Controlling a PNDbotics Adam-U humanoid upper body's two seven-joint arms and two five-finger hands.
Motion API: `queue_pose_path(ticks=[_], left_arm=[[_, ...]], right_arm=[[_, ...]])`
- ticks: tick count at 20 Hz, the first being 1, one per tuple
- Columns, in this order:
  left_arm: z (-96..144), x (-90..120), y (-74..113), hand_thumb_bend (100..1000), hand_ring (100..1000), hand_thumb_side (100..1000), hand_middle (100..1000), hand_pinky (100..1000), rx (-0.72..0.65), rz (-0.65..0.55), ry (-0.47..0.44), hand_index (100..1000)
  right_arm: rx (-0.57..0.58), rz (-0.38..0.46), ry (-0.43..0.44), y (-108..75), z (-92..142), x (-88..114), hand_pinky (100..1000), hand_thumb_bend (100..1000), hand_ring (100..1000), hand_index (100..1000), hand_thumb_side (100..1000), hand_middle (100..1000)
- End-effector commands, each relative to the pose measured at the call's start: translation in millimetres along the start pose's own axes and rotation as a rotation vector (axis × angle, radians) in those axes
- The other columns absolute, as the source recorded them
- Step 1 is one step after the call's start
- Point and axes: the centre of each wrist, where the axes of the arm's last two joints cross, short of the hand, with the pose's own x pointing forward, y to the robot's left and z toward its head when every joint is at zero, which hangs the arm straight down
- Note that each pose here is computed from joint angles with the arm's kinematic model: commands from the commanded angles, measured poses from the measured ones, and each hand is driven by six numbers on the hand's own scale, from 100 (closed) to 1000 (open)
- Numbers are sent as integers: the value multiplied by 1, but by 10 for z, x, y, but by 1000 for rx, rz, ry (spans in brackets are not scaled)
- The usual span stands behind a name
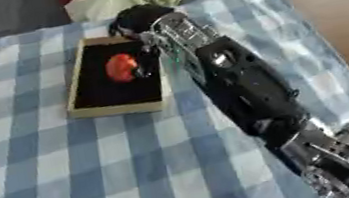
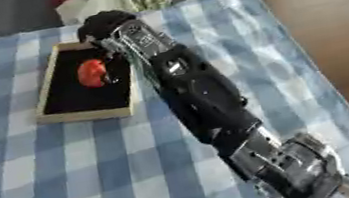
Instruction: Pick up objects on the table and place them in the box.
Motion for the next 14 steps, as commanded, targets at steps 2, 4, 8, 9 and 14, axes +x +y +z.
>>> queue_pose_path(ticks=[2,4,8,9,14], left_arm=[[-45,41,52,547,776,696,737,771,-14,-18,-25,828],[-39,37,57,547,776,695,737,771,-16,-21,-23,827],[-28,29,77,547,776,695,737,771,-13,-31,-20,827],[-25,27,81,547,776,695,737,771,-12,-33,-19,827],[-13,17,106,547,776,695,738,772,-3,-47,-17,827]], right_arm=[[-98,1,7,-342,117,-130,796,418,789,891,176,741],[-125,-2,7,-416,176,-190,793,399,785,890,169,737],[-208,-11,-14,-622,387,-341,784,315,779,889,158,725],[-232,-14,-24,-680,461,-380,782,301,779,888,154,723],[-366,-31,-72,-927,893,-550,777,114,772,868,193,692]])
